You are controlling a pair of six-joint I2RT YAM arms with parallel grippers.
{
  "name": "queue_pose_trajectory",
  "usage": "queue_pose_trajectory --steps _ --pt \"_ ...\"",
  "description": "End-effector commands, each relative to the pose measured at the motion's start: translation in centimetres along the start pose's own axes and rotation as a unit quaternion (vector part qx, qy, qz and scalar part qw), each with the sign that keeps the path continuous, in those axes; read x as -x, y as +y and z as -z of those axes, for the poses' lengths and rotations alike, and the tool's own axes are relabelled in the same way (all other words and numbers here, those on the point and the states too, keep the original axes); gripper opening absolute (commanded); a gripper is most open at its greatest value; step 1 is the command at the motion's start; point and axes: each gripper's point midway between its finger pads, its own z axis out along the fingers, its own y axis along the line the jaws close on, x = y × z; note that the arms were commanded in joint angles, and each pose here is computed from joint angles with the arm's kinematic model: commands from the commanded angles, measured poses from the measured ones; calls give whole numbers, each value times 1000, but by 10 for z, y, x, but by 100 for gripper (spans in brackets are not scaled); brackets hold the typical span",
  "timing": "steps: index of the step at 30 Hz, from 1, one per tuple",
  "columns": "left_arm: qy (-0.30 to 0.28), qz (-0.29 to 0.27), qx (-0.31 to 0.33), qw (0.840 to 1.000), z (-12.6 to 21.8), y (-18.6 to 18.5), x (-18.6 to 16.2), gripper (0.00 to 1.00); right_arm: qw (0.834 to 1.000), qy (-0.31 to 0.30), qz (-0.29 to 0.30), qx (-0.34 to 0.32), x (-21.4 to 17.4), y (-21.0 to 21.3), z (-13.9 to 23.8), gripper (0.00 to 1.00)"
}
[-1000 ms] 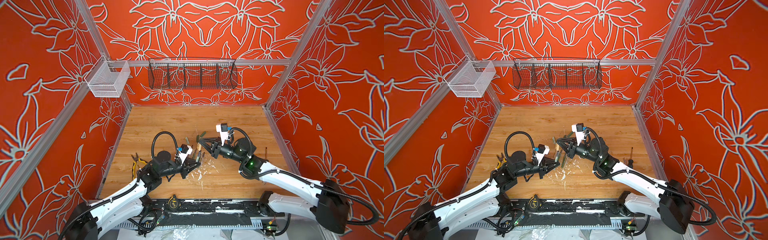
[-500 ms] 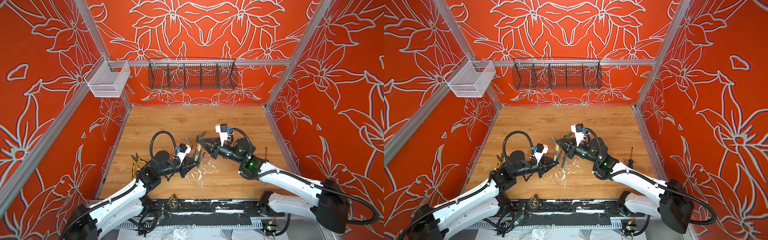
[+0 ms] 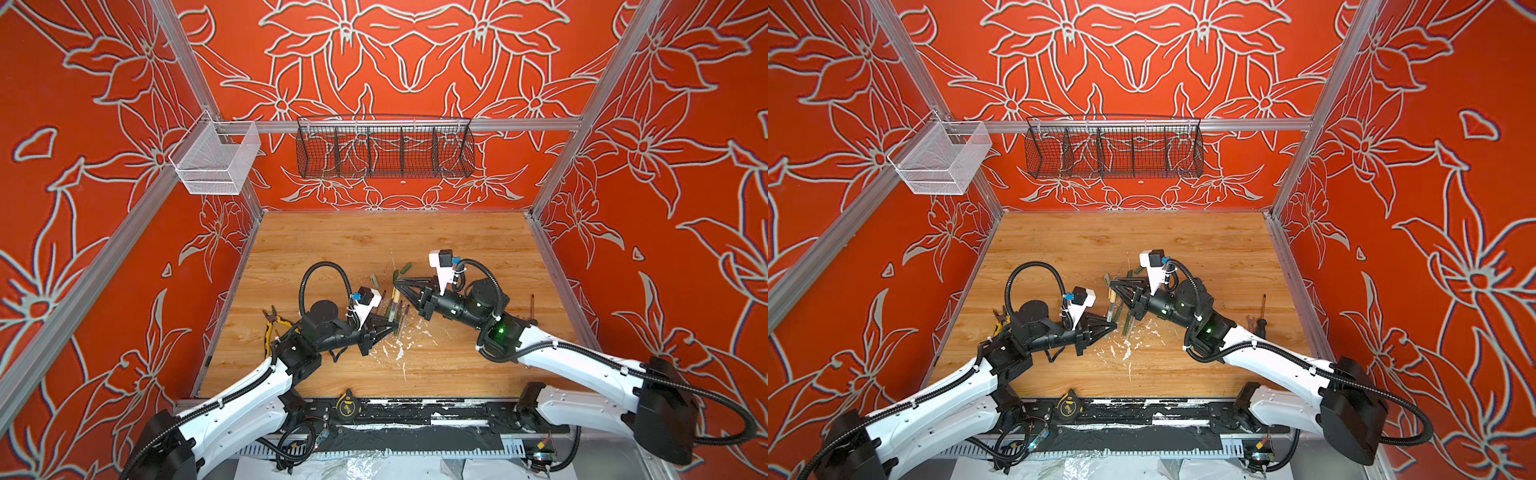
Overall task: Insert the pens into the pen caps
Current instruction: 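Push the beige cap down onto the pen nib with the right gripper, then press the beige cap fully onto the pen held by the left gripper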
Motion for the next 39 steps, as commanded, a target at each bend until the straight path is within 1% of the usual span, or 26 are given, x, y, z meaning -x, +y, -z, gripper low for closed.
queue_pose_trajectory --steps 1,12,16,23,31,39 --pt "-37 -17 -9 999 4 -4 19 0 1000 11 4 -4 -14 -4 -1 0" --pt "-43 -16 -10 999 6 -4 22 0 999 19 27 -27 -20 -7 1 0" --pt "-45 -16 -11 999 6 -5 22 0 998 11 39 -39 -22 -9 2 0" --pt "-44 -15 -15 999 6 -6 21 0 999 1 38 -31 -19 -5 -5 0" --pt "-48 -15 -15 999 8 -7 22 0 997 -13 50 -61 -16 -14 -3 0" --pt "-50 -19 -9 999 9 -6 23 0 997 5 38 -61 -13 -9 -6 0"
